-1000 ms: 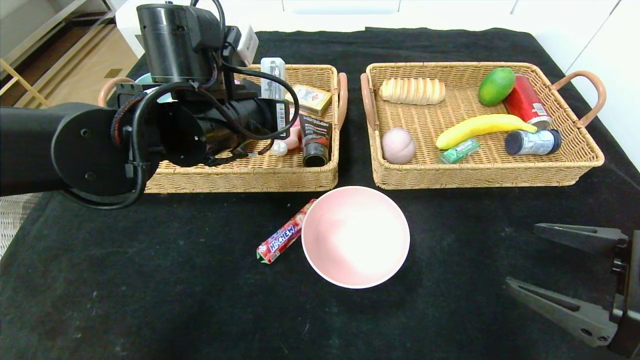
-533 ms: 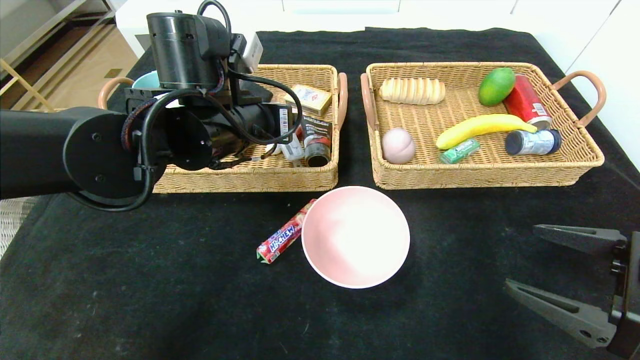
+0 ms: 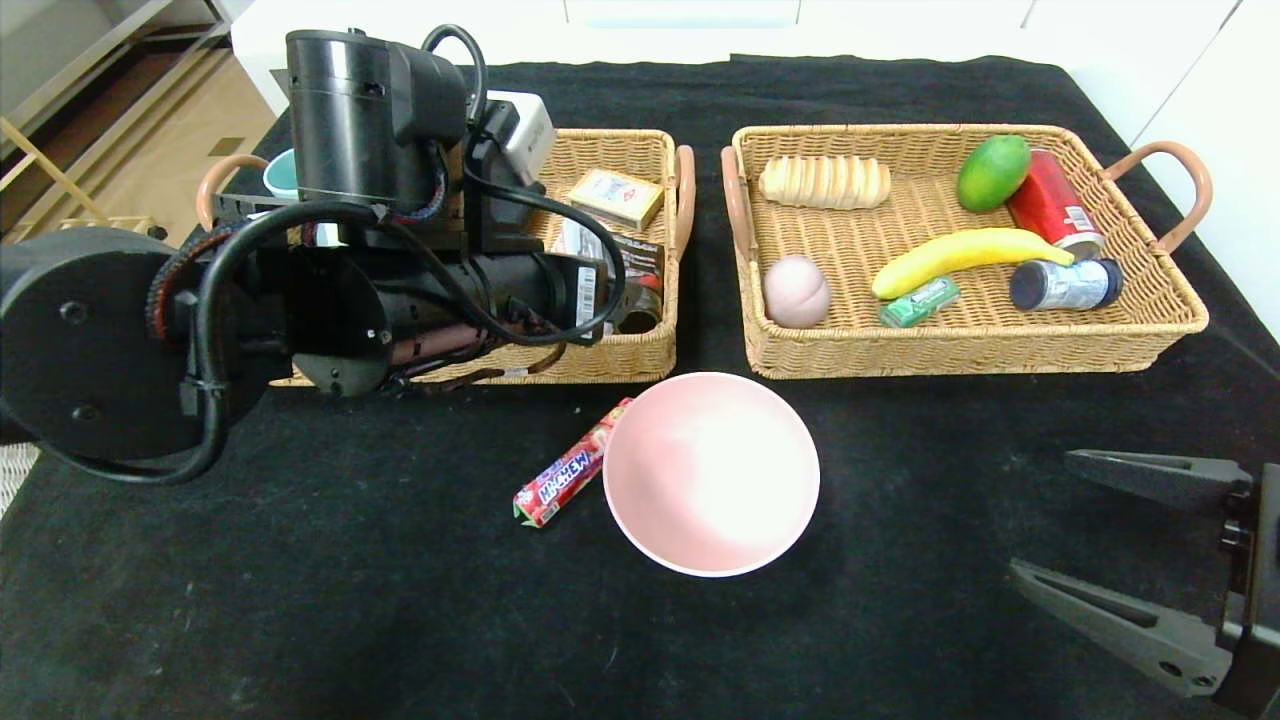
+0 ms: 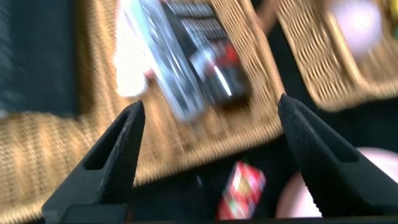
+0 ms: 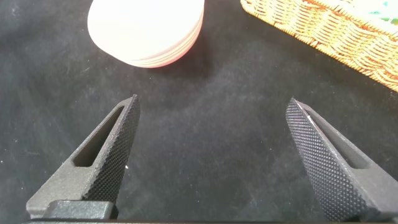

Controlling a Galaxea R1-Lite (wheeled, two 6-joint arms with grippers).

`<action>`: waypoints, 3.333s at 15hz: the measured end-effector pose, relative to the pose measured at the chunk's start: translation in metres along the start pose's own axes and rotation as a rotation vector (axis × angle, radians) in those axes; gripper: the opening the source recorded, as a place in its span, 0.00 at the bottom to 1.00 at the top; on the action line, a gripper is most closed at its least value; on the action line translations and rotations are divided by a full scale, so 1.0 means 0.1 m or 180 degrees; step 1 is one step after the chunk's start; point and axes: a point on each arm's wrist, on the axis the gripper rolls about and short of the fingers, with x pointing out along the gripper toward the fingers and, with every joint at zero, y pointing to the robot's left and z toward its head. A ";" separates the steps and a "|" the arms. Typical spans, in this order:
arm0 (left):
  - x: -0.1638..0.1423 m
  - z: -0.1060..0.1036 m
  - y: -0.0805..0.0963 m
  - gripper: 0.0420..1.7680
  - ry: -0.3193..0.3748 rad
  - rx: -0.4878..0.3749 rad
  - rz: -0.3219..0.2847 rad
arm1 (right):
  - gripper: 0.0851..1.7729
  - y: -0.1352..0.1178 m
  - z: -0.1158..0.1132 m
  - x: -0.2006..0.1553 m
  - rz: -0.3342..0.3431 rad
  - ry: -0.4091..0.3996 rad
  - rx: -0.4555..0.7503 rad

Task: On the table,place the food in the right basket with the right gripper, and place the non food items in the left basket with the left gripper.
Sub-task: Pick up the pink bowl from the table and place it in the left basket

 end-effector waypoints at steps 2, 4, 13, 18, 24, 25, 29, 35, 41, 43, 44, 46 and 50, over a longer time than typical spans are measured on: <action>-0.14 -0.06 -0.08 0.90 0.0192 0.0093 -0.0115 | 0.96 0.00 0.00 0.00 0.0004 0.0003 0.0001; -0.25 -0.11 -0.15 0.92 0.0329 0.0142 -0.0254 | 0.96 0.00 -0.01 0.00 0.0005 0.0009 0.0004; -0.47 -0.33 -0.32 0.95 0.1054 0.0259 -0.0497 | 0.96 0.00 -0.02 0.02 0.0015 0.0037 0.0015; -0.38 -0.43 -0.49 0.96 0.1171 0.0354 -0.0596 | 0.96 0.00 -0.03 0.03 0.0016 0.0047 0.0019; -0.26 -0.55 -0.56 0.96 0.1319 0.0347 -0.0572 | 0.96 0.00 -0.03 0.03 0.0015 0.0047 0.0021; -0.25 -0.56 -0.57 0.96 0.1328 0.0336 -0.0568 | 0.96 0.00 -0.03 0.03 0.0014 0.0047 0.0019; -0.21 -0.59 -0.59 0.97 0.1353 0.0345 -0.0567 | 0.96 0.00 -0.03 0.03 0.0014 0.0047 0.0019; -0.18 -0.62 -0.60 0.97 0.1372 0.0355 -0.0566 | 0.96 0.00 -0.03 0.03 0.0013 0.0044 0.0018; -0.17 -0.64 -0.60 0.58 0.1393 0.0357 -0.0554 | 0.96 0.00 -0.03 0.03 0.0020 0.0052 0.0020; -0.17 -0.65 -0.60 0.46 0.1405 0.0363 -0.0551 | 0.96 0.00 -0.04 0.03 0.0018 0.0060 0.0023; -0.16 -0.66 -0.60 0.40 0.1420 0.0369 -0.0548 | 0.96 -0.01 -0.04 0.04 0.0019 0.0066 0.0025; -0.16 -0.67 -0.60 0.07 0.1415 0.0363 -0.0554 | 0.96 -0.01 -0.04 0.04 0.0017 0.0069 0.0028; -0.15 -0.70 -0.59 0.07 0.1459 0.0376 -0.0544 | 0.96 -0.01 -0.04 0.04 0.0020 0.0074 0.0030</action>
